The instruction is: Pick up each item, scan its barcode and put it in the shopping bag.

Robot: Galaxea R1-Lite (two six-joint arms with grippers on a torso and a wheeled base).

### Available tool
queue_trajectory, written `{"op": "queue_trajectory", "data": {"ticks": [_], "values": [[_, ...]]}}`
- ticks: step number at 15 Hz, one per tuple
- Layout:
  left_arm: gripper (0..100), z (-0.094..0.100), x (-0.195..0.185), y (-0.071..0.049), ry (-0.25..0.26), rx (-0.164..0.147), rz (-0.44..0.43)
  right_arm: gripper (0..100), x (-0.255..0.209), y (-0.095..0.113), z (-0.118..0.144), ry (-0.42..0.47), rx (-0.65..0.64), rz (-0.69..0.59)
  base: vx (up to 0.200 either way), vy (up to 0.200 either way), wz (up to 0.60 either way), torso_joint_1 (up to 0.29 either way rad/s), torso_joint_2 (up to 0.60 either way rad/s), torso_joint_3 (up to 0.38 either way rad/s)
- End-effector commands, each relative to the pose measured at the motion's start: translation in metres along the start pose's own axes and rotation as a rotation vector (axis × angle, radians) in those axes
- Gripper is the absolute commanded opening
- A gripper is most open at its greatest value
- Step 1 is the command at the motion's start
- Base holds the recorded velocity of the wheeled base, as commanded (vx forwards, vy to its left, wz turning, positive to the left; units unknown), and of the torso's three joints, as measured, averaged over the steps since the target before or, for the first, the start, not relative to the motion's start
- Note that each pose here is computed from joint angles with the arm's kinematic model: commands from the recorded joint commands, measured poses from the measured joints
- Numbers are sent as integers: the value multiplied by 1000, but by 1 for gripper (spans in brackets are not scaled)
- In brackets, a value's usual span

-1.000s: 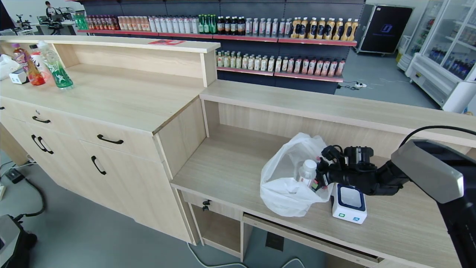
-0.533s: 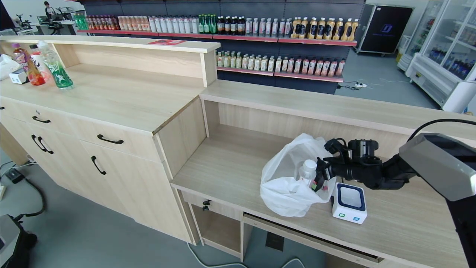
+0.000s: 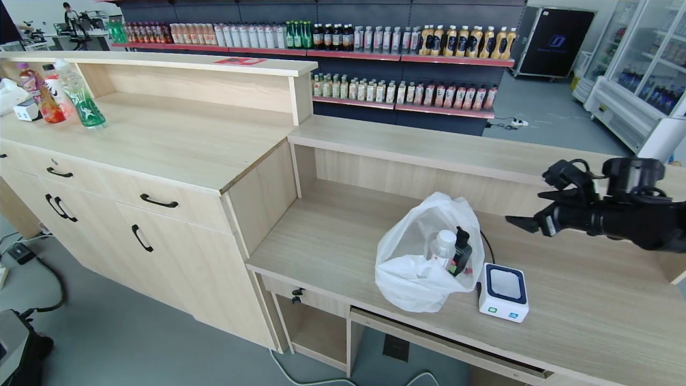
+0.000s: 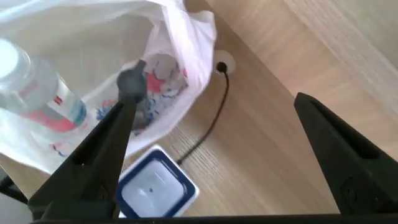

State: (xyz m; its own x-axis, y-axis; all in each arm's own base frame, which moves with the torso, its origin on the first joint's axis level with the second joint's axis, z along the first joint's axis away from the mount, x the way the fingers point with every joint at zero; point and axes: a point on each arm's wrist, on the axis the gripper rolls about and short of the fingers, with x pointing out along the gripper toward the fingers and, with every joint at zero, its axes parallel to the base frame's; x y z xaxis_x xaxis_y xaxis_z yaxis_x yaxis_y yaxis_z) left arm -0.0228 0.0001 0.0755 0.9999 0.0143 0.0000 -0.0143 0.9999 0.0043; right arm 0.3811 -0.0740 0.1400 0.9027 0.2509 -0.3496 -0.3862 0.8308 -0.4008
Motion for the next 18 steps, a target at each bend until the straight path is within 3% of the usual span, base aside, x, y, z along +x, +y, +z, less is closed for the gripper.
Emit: {"op": "queue_trajectory", "data": {"ticks": [1,4,7,8,11,15,18], "values": [[100,0,0,0,0,0,1,100,-115,-7,15,-19,-46,-143,0,0,-600,2,-2,2],[100,0,0,0,0,0,1,100,-165,-2,46,-94,98,-278,0,0,-600,-6,-4,6],[100,0,0,0,0,0,1,100,-200,25,49,-58,191,-382,0,0,-600,6,4,7],[100,0,0,0,0,0,1,100,-207,37,43,-41,220,-414,0,0,-600,-2,-2,7],[100,0,0,0,0,0,1,100,-244,95,19,-134,378,-434,0,0,-200,1,1,1],[100,0,0,0,0,0,1,100,-278,167,-21,-143,377,-467,0,0,0,0,0,0],[100,0,0,0,0,0,1,100,-292,203,-52,-126,379,-447,0,0,0,0,0,0]]}}
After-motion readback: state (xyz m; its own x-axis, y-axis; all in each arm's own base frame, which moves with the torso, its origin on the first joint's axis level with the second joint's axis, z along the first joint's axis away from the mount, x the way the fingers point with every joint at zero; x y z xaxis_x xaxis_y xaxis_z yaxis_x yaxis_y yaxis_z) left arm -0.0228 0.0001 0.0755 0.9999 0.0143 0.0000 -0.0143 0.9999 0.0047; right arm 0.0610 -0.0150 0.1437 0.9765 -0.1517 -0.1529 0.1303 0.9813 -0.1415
